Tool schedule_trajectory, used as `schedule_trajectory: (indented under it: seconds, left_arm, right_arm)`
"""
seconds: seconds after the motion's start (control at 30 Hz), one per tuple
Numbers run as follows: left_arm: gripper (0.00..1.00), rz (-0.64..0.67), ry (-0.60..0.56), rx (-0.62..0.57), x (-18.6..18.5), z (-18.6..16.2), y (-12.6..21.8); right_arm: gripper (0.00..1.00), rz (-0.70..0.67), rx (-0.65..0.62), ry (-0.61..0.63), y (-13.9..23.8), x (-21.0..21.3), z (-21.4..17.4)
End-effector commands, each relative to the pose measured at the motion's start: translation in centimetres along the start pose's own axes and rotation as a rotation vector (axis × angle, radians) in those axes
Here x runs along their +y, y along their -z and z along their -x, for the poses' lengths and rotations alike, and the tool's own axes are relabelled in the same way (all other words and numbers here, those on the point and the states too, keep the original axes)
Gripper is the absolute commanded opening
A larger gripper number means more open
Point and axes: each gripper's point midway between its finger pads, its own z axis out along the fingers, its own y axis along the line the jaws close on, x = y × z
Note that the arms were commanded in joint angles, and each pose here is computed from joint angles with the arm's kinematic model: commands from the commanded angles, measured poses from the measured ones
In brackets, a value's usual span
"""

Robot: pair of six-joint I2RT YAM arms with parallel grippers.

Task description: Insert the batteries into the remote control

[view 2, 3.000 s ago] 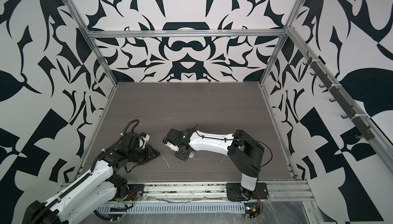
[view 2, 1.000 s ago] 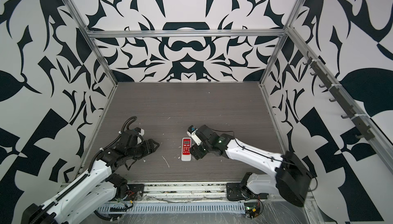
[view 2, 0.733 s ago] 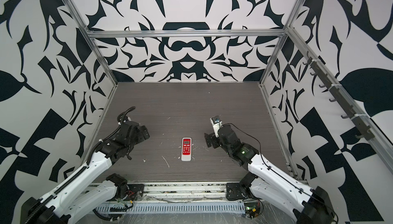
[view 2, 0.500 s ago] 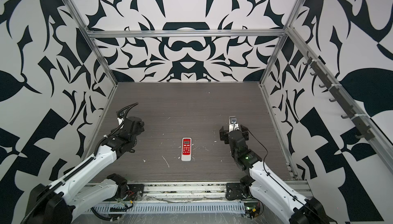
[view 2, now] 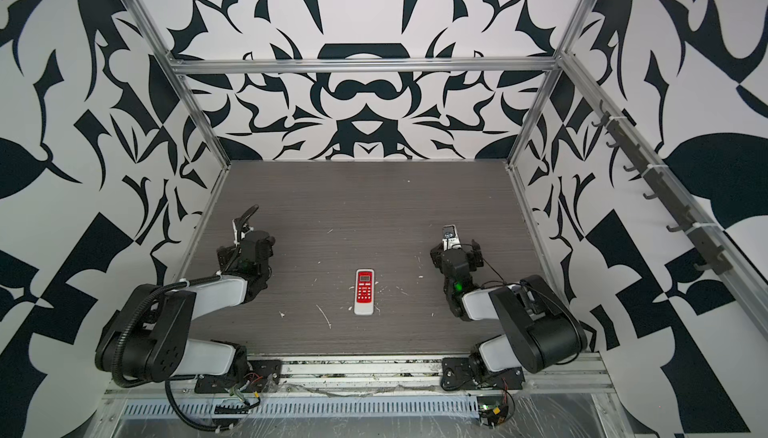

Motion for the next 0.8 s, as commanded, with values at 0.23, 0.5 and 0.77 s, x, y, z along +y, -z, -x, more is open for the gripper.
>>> schedule_trajectory:
  seconds: [0.23,0.5,0.77]
  left_arm:
    - [0.99,-0.243,0.136,-0.107,-1.9,2.3,-2.0]
    - [0.99,-0.286,0.166,-0.096,-2.2,1.6,-3.3]
    - [0.99,-0.280,0.168,-0.104,-2.1,1.6,-3.3]
  right_arm:
    - [1.00,-0.056,-0.024,-0.260,-3.2,-3.4,1.4]
    - [1.00,-0.062,-0.008,-0.251,-3.5,-3.5,1.3]
    - [1.00,-0.027,-0.005,-0.232,-3.8,-2.8,1.4]
